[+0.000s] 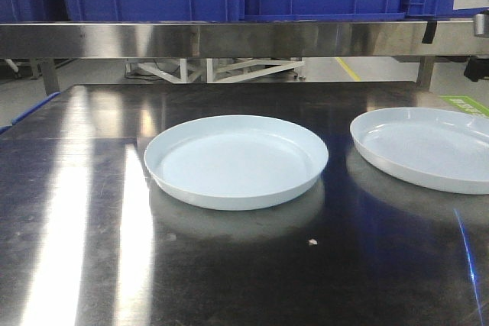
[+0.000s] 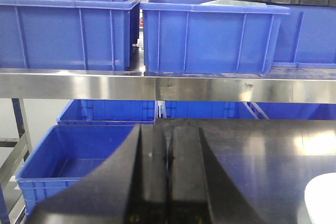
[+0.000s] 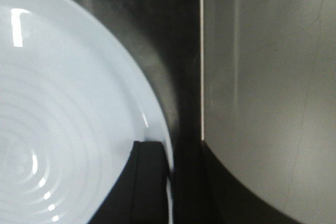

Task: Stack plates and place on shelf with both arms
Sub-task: 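Grasp the plate rim with the right gripper and lift it, then lower the held plate onto the centered plate and release, then grasp the rim of the stacked plates with the right gripper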

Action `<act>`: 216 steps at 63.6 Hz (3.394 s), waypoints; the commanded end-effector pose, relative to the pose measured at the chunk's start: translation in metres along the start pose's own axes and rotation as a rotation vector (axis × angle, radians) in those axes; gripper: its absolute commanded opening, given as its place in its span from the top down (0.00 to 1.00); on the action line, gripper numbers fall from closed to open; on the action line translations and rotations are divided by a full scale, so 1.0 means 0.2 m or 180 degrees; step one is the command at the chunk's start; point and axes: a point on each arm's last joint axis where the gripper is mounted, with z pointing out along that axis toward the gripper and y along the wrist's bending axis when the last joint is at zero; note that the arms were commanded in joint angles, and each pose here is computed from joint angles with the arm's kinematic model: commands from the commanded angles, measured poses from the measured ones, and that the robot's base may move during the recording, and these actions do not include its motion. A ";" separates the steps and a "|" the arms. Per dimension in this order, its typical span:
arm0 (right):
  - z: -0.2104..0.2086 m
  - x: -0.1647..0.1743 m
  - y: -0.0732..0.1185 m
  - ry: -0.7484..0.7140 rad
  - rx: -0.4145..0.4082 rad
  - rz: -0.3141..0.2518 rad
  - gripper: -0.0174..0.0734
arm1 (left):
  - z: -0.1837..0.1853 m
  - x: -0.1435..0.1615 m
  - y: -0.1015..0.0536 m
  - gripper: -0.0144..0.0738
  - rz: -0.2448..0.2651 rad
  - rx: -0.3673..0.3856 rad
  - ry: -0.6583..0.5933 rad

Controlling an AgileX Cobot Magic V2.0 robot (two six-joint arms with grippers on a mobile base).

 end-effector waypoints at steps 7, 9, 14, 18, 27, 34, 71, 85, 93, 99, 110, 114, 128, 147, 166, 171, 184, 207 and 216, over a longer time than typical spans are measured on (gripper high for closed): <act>-0.20 -0.04 -0.01 -0.0337 -0.0005 -0.0004 0.75 | 0.00 -0.10 0.01 0.75 -0.0047 -0.0054 -0.0368; -0.22 -0.05 -0.01 -0.0370 -0.0013 0.0009 0.75 | 0.00 -0.10 0.01 0.75 -0.0047 -0.0054 -0.0368; -0.25 -0.05 -0.01 -0.0423 -0.0074 0.0055 0.75 | 0.00 -0.10 0.01 0.75 -0.0047 -0.0054 -0.0368; -0.28 -0.04 0.00 -0.0450 -0.0172 0.0127 0.75 | 0.00 -0.10 0.01 0.75 -0.0047 -0.0054 -0.0368; -0.33 -0.03 0.02 -0.0512 -0.0359 0.0229 0.75 | 0.00 -0.10 0.01 0.75 -0.0047 -0.0054 -0.0368; -0.39 -0.01 0.04 -0.0569 -0.0489 0.0269 0.75 | 0.00 -0.10 0.01 0.75 -0.0047 -0.0054 -0.0368; -0.47 0.07 0.52 -0.0635 -0.1027 -0.0322 0.75 | 0.00 -0.10 0.01 0.75 -0.0047 -0.0052 -0.0362; -0.36 0.07 0.74 -0.0559 -0.1127 -0.0341 0.75 | 0.00 -0.10 0.01 0.75 -0.0047 -0.0052 -0.0362; -0.29 0.08 0.82 -0.0482 -0.1144 -0.0386 0.75 | 0.00 -0.10 0.01 0.75 -0.0047 -0.0052 -0.0362; -0.25 0.08 0.85 -0.0447 -0.1150 -0.0427 0.75 | 0.00 -0.10 0.01 0.75 -0.0047 -0.0052 -0.0362; -0.19 0.09 0.89 -0.0365 -0.1137 -0.0461 0.75 | 0.00 -0.10 0.01 0.75 -0.0047 -0.0052 -0.0362; -0.17 0.08 0.90 -0.0355 -0.1135 -0.0453 0.75 | 0.00 -0.10 0.01 0.75 -0.0047 -0.0052 -0.0362; -0.17 0.08 0.90 -0.0374 -0.1139 -0.0422 0.75 | 0.00 -0.10 0.01 0.75 -0.0047 -0.0052 -0.0362; -0.17 0.08 0.90 -0.0418 -0.1140 -0.0415 0.59 | 0.00 -0.10 0.01 0.75 -0.0047 -0.0052 -0.0362; -0.16 0.08 0.91 -0.0428 -0.1096 -0.0475 0.50 | 0.00 -0.10 0.01 0.75 -0.0047 -0.0052 -0.0362; -0.16 0.08 0.91 -0.0434 -0.1068 -0.0495 0.50 | 0.00 -0.10 0.01 0.75 -0.0047 -0.0052 -0.0362; -0.15 0.08 0.90 -0.0419 -0.0998 -0.0548 0.48 | 0.00 -0.10 0.01 0.75 -0.0047 -0.0052 -0.0362; -0.11 0.11 0.89 -0.0355 -0.0954 -0.0529 0.45 | 0.00 -0.10 0.01 0.75 -0.0047 -0.0052 -0.0362; -0.10 0.10 0.89 -0.0356 -0.0952 -0.0525 0.45 | 0.00 -0.10 0.01 0.75 -0.0047 -0.0052 -0.0362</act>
